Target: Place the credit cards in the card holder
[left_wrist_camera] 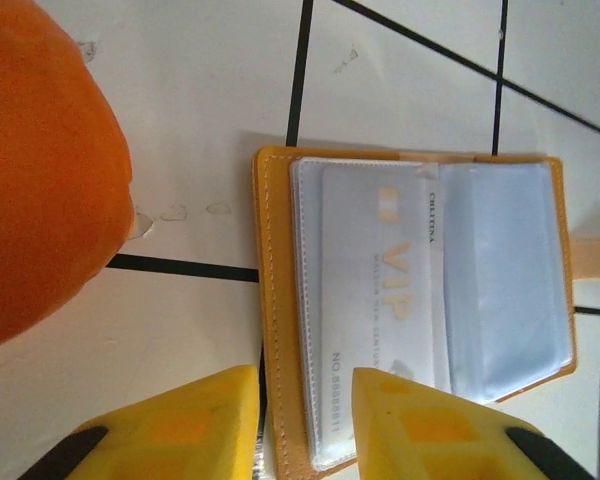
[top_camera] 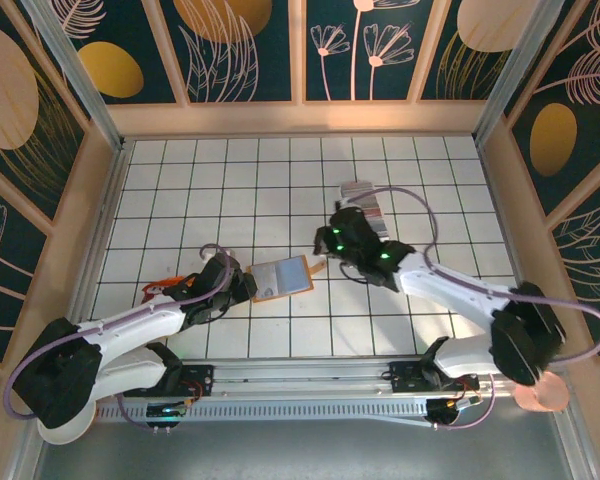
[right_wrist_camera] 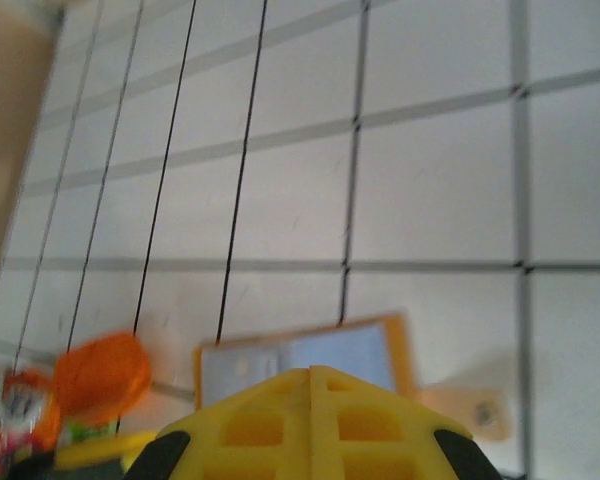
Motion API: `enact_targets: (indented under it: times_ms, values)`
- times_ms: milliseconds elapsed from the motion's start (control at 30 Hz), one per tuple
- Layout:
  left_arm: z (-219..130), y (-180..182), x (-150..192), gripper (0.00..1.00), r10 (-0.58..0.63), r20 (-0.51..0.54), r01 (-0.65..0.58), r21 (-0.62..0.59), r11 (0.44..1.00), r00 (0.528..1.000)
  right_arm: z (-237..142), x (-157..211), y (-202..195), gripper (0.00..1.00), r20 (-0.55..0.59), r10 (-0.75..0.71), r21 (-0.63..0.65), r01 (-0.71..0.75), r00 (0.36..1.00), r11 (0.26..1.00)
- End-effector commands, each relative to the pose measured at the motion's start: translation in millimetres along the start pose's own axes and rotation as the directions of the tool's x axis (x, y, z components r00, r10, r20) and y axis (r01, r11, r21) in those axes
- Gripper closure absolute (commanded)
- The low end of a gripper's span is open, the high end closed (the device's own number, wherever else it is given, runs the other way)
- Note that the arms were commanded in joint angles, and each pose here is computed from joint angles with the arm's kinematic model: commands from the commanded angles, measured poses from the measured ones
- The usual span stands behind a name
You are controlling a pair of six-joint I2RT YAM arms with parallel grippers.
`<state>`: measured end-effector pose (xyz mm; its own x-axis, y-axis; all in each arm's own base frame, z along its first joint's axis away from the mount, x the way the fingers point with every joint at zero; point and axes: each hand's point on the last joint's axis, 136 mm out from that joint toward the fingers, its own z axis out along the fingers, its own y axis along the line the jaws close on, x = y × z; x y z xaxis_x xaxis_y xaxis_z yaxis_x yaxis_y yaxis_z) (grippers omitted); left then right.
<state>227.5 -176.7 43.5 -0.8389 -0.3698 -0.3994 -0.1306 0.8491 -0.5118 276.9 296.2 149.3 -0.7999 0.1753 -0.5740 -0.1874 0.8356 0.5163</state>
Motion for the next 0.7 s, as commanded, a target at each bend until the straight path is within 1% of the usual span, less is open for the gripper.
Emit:
enact_targets:
  times_ms: [0, 67, 233, 333, 567, 667]
  values:
    - [-0.7, -10.6, -14.0, 0.74, -0.083, 0.048, 0.081, 0.051, 0.995, 0.995, 20.0, 33.4, 30.1, 1.00, -0.150, -0.032, -0.076, 0.020, 0.988, 0.997]
    - [0.9, -7.0, -16.7, 0.80, -0.125, 0.050, 0.122, 0.062, 0.991, 0.991, 36.6, 46.4, 35.1, 1.00, -0.196, -0.033, -0.078, 0.017, 0.980, 0.997]
    - [5.0, -5.5, -20.8, 0.85, -0.155, 0.055, 0.150, 0.083, 0.985, 0.986, 69.0, 65.8, 39.5, 1.00, -0.274, -0.041, -0.062, 0.025, 0.961, 0.998]
    - [11.0, -3.8, -20.2, 0.92, -0.163, 0.043, 0.160, 0.069, 0.985, 0.986, 86.3, 74.2, 33.0, 1.00, -0.305, -0.039, -0.024, 0.033, 0.952, 0.999]
    - [19.3, 9.1, -16.3, 0.91, -0.172, 0.046, 0.171, 0.021, 0.985, 0.984, 107.0, 79.1, 18.4, 1.00, -0.321, -0.031, 0.059, 0.053, 0.947, 0.997]
    - [20.4, 13.6, -14.7, 0.88, -0.169, 0.051, 0.169, 0.011, 0.986, 0.984, 111.6, 84.6, 11.7, 1.00, -0.335, -0.026, 0.082, 0.057, 0.942, 0.995]
